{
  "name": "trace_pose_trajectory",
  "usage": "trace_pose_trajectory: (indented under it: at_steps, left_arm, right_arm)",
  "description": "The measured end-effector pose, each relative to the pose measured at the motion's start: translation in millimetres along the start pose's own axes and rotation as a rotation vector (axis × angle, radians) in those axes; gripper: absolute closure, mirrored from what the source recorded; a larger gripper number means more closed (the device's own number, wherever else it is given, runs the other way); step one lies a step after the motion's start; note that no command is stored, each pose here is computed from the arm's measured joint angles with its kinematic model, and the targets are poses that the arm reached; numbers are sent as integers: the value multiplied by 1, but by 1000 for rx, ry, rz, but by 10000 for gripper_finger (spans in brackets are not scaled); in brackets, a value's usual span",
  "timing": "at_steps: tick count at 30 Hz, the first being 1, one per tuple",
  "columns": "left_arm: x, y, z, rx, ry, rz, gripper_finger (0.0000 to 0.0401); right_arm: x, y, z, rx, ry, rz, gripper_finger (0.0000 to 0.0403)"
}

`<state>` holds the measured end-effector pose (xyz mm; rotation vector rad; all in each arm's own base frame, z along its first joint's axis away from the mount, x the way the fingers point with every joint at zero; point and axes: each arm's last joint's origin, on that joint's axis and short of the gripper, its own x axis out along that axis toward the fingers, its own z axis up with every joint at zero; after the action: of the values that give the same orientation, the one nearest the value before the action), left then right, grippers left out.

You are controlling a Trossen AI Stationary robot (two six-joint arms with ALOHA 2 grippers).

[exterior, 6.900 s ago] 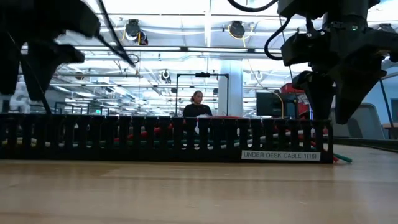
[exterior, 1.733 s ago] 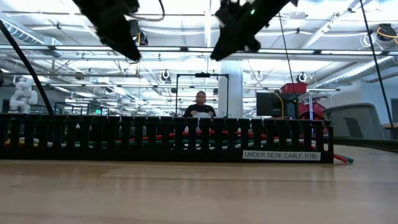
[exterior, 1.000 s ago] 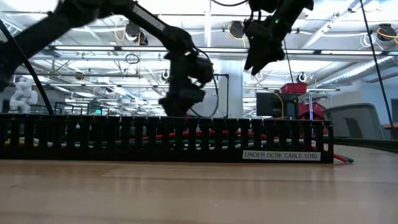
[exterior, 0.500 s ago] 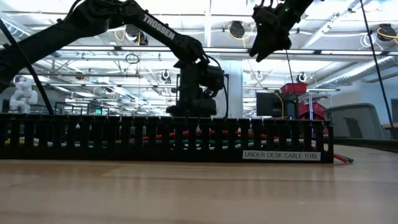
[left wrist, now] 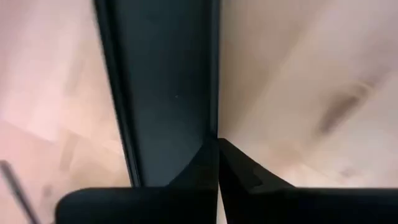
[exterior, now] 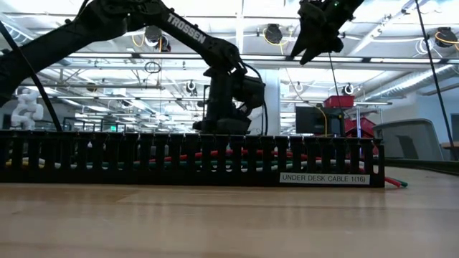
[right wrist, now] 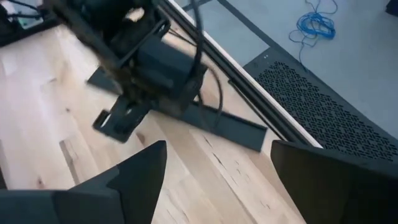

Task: Ziptie cables
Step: Close the black cable duct

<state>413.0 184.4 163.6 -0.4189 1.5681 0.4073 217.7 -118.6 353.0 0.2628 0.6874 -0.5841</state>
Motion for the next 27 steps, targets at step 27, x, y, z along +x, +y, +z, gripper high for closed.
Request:
trace_pose_trajectory:
  at_steps: [27]
  left_arm:
    - [-127,-117,-78,687,-326,-138,401]
  right_arm:
    - [-77,-11,-47,268,179,-36,119]
